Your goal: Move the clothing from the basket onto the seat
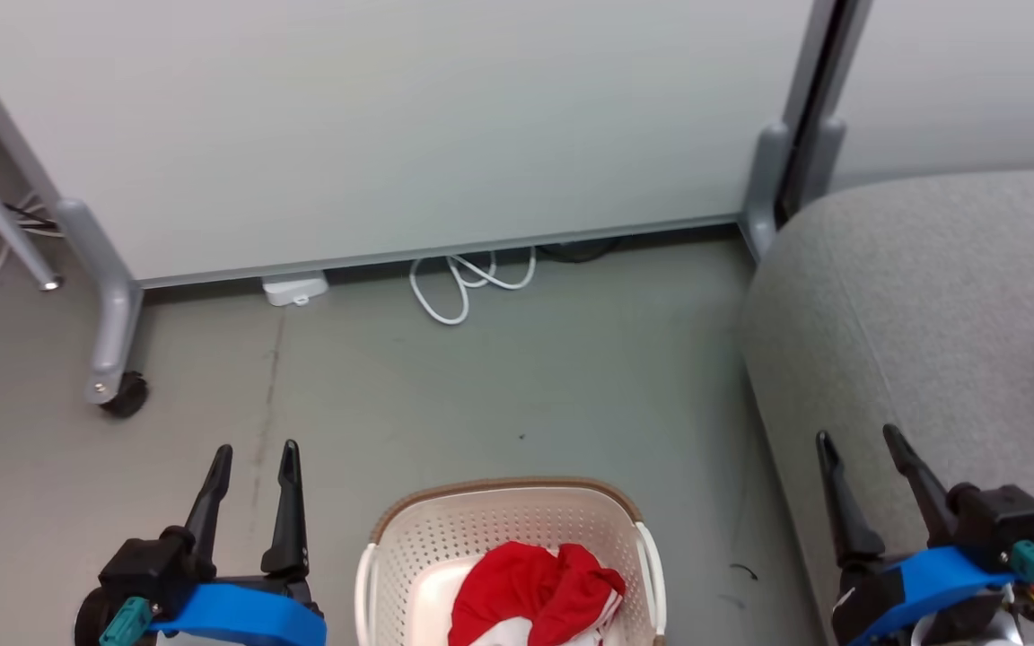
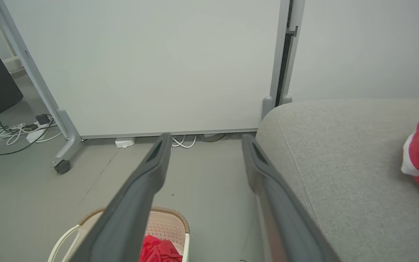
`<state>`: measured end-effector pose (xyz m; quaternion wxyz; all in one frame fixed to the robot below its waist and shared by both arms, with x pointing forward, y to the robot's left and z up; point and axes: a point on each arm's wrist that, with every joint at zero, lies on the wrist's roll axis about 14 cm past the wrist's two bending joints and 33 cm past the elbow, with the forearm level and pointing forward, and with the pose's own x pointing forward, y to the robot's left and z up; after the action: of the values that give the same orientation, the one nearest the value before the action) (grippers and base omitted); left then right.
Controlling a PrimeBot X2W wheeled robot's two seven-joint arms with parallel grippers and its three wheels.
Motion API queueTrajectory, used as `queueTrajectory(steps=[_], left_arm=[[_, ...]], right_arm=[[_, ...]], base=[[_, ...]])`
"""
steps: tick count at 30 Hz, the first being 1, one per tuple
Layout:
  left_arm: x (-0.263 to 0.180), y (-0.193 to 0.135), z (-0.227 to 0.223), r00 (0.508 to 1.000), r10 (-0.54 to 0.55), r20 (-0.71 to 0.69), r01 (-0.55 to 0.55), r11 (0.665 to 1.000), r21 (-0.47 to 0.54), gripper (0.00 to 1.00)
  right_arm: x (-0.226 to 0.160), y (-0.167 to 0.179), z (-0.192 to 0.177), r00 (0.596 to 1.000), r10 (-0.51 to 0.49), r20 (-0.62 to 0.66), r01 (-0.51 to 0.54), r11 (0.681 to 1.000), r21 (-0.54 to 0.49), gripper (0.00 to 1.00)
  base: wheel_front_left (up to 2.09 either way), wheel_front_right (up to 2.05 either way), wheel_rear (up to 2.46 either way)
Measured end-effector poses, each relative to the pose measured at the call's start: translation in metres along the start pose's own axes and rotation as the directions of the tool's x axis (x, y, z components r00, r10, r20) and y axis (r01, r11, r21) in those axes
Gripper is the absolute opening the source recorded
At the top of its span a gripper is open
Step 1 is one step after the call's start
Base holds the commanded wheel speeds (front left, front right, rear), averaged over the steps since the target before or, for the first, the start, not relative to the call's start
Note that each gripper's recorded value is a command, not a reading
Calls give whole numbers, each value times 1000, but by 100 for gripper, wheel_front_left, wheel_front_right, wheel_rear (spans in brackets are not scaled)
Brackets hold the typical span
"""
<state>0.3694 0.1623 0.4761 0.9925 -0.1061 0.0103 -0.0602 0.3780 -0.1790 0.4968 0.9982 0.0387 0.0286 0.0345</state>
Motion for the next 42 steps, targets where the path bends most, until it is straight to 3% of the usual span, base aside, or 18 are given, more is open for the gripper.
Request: queueTrajectory(steps=[9,42], left_arm=[[-18,16,6,999,49,19,-49,999,5,100],[-10,10,-8,999,28,-27,-28,1000,1,100]], right_arm=[[-6,23,-1,998,68,-9,-68,998,4,100],[-8,23,-10,997,67,-32,-66,998,26,100]], base=[[0,0,0],[0,0,0]])
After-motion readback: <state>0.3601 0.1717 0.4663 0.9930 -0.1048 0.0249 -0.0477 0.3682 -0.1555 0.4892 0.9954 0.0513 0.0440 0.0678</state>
